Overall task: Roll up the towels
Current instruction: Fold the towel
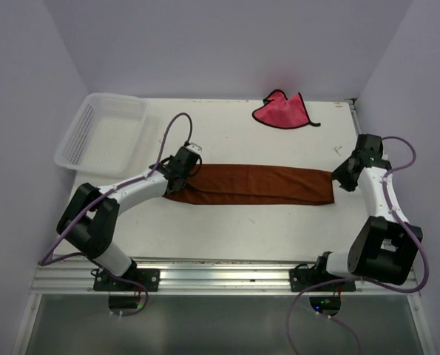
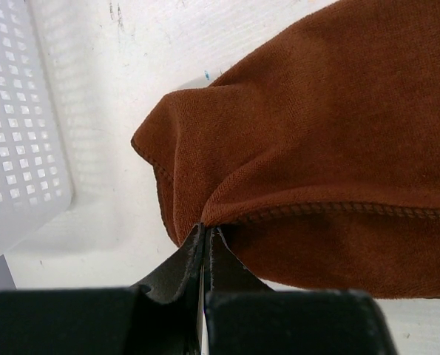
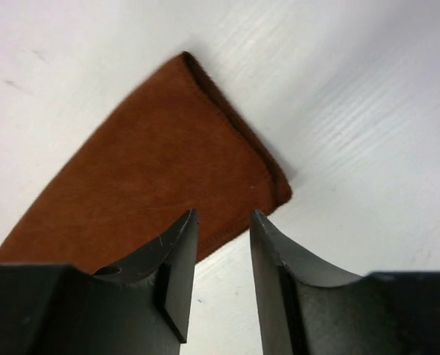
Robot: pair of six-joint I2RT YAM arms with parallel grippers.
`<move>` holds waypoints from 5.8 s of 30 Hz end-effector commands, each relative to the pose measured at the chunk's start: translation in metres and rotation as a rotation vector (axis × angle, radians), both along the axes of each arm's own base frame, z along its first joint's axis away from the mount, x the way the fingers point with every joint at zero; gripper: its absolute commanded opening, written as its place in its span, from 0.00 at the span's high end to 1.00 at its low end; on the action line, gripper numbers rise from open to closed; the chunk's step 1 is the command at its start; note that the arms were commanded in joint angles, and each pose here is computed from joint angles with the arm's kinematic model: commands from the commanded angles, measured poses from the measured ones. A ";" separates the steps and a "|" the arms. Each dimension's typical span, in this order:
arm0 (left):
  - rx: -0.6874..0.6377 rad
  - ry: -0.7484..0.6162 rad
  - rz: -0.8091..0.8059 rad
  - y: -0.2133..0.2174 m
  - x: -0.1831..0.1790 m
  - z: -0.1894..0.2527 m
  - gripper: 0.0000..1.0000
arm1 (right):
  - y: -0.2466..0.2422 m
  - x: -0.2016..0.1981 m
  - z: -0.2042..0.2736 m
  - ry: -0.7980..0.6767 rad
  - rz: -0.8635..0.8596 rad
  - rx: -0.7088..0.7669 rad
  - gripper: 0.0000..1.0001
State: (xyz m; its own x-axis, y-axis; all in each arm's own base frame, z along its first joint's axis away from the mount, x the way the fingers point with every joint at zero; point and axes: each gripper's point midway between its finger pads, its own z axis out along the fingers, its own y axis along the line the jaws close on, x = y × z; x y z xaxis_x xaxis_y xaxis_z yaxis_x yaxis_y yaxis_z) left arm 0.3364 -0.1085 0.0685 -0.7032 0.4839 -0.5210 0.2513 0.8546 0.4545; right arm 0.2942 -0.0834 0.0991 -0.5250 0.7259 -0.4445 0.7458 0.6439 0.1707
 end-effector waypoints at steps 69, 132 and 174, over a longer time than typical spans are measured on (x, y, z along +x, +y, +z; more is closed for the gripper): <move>-0.058 -0.177 0.042 0.002 -0.014 0.079 0.38 | 0.042 0.046 -0.067 0.112 0.150 0.098 0.70; -0.672 -0.231 0.337 0.069 0.076 0.037 1.00 | 0.226 0.018 -0.103 0.153 0.831 -0.026 0.97; -0.889 -0.492 0.530 0.052 -0.041 0.096 1.00 | 0.227 0.019 -0.096 0.149 0.832 -0.030 0.98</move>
